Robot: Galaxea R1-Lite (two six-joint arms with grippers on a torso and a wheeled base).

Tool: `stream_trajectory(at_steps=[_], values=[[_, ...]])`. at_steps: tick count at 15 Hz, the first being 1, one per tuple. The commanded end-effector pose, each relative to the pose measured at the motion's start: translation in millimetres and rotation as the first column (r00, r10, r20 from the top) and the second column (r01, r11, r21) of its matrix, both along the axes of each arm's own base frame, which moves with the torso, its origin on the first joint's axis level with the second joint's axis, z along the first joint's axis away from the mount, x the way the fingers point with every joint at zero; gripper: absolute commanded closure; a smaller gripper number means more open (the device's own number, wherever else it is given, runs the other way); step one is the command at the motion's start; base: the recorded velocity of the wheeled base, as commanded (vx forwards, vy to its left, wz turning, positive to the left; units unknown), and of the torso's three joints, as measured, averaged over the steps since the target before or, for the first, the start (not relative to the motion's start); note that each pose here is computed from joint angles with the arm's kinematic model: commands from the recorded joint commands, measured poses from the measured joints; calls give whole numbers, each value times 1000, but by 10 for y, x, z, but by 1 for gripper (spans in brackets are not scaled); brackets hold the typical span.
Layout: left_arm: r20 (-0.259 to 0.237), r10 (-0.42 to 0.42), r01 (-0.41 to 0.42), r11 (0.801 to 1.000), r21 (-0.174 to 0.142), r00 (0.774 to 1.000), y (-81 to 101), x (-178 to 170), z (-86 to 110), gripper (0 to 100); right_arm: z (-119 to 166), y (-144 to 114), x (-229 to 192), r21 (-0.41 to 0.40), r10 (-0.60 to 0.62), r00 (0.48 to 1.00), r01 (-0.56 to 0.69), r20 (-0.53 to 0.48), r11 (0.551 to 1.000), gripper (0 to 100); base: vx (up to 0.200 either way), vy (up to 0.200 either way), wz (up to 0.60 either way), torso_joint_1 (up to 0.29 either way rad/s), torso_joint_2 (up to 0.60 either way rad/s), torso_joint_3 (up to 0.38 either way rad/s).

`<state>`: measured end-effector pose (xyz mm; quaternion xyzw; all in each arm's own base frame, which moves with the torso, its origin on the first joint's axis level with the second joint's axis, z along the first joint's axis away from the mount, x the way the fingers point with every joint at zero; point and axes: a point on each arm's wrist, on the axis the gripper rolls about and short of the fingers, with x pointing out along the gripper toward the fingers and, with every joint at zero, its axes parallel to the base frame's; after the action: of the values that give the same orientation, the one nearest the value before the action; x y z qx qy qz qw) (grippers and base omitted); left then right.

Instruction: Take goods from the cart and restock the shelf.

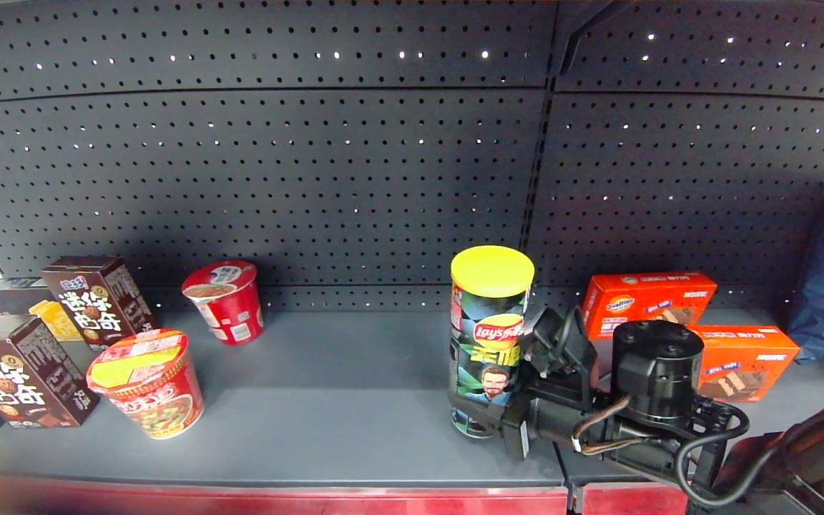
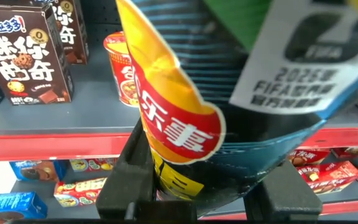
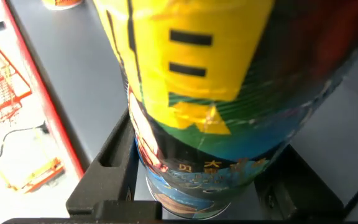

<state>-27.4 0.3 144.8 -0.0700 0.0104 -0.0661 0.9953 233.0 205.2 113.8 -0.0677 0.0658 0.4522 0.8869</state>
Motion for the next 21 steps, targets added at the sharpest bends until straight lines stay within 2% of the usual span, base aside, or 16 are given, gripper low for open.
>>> stream_trajectory(at_steps=[1, 5, 13, 14, 19, 21], values=[[2, 0, 0, 1000, -1, 1000, 0, -1, 9, 100, -95, 1, -20, -20, 3, 1000, -4, -24, 1000, 100, 0, 0, 0, 0, 0, 0], [1, 1, -1, 1000, -1, 1000, 0, -2, 3, 100, -203, 88, -20, -17, -7, 1000, 7, -10, 1000, 100, 0, 0, 0, 0, 0, 0], [-7, 6, -6, 1000, 0, 1000, 1, 3, -20, 100, -235, 158, -100, -18, 25, 999, -25, -24, 1000, 100, 0, 0, 0, 0, 0, 0], [-9, 6, -6, 1000, 0, 1000, 0, 5, -24, 100, -244, 152, -106, -21, 25, 999, -25, -28, 999, 0, 0, 0, 0, 0, 0, 0], [-5, 6, -6, 1000, 0, 1000, 1, -3, -43, 100, -229, 115, -144, -24, 24, 999, -25, -26, 999, 0, 0, 0, 0, 0, 0, 0], [-4, 6, -6, 1000, 0, 1000, 1, -3, -41, 100, -194, 20, -230, -17, 21, 1000, -21, -18, 1000, 0, 0, 0, 0, 0, 0, 0]])
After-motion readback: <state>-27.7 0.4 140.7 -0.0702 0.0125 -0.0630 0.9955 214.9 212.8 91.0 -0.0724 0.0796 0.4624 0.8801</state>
